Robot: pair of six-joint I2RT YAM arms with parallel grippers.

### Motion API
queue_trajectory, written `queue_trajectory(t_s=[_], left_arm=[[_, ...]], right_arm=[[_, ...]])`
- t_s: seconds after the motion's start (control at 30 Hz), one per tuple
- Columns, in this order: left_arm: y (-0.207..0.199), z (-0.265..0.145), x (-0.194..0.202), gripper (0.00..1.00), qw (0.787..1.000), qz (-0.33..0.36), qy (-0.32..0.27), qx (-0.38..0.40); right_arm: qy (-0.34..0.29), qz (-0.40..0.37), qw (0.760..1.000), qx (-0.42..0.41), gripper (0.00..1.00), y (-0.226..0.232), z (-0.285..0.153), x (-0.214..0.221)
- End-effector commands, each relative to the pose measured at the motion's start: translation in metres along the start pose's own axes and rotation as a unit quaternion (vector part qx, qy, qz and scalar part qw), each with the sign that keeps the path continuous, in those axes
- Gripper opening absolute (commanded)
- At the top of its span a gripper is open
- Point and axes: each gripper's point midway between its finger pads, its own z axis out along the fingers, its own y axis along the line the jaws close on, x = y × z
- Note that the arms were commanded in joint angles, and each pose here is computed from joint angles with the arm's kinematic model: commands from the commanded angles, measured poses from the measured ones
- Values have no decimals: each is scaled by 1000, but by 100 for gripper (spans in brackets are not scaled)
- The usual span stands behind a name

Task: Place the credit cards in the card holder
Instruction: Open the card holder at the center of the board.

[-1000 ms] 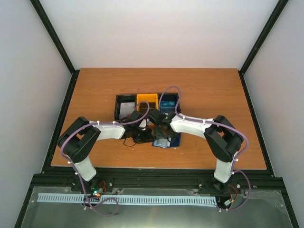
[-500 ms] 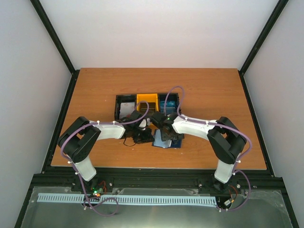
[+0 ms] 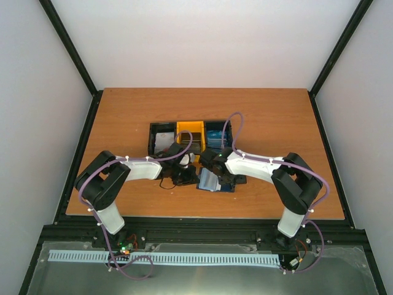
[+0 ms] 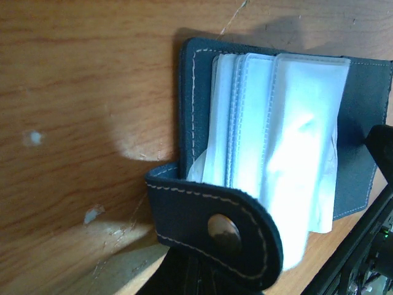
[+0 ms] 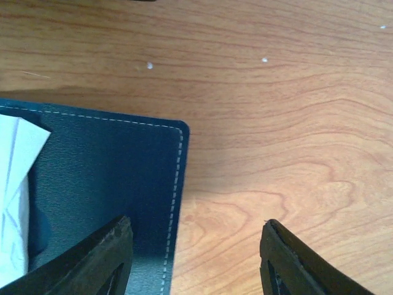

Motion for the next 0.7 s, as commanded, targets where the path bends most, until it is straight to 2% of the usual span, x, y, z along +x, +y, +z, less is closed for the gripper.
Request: queue_trajectory(t_s=[0.0,0.1,0.17,0.23,0.3,0.47,0.67], left_arm=[[34,8,15,1,998,-20,23,-62],[29,5,12,1,998,-10,19,-55],[28,4,12,1,998,-9,19,-55],[28,4,13,1,998,-9,19,-54],[29,5,13,1,998,-10,19,-54],[31,7,14,0,998,-18,22,-56],[33,8,16,1,998,-21,25,-58]], right_arm=[[-34,30,999,19,56,-12,-18,-17],[-75,41,996,-27,55,-5,-42,-38],[-99,30,990,-97,55,14,-61,-52],[-98,9,981,-166,54,39,-73,-55],[-78,-1,975,-207,49,58,-77,-52],[-35,-2,948,-317,26,104,-80,-38],[0,16,943,-333,14,128,-60,-31]])
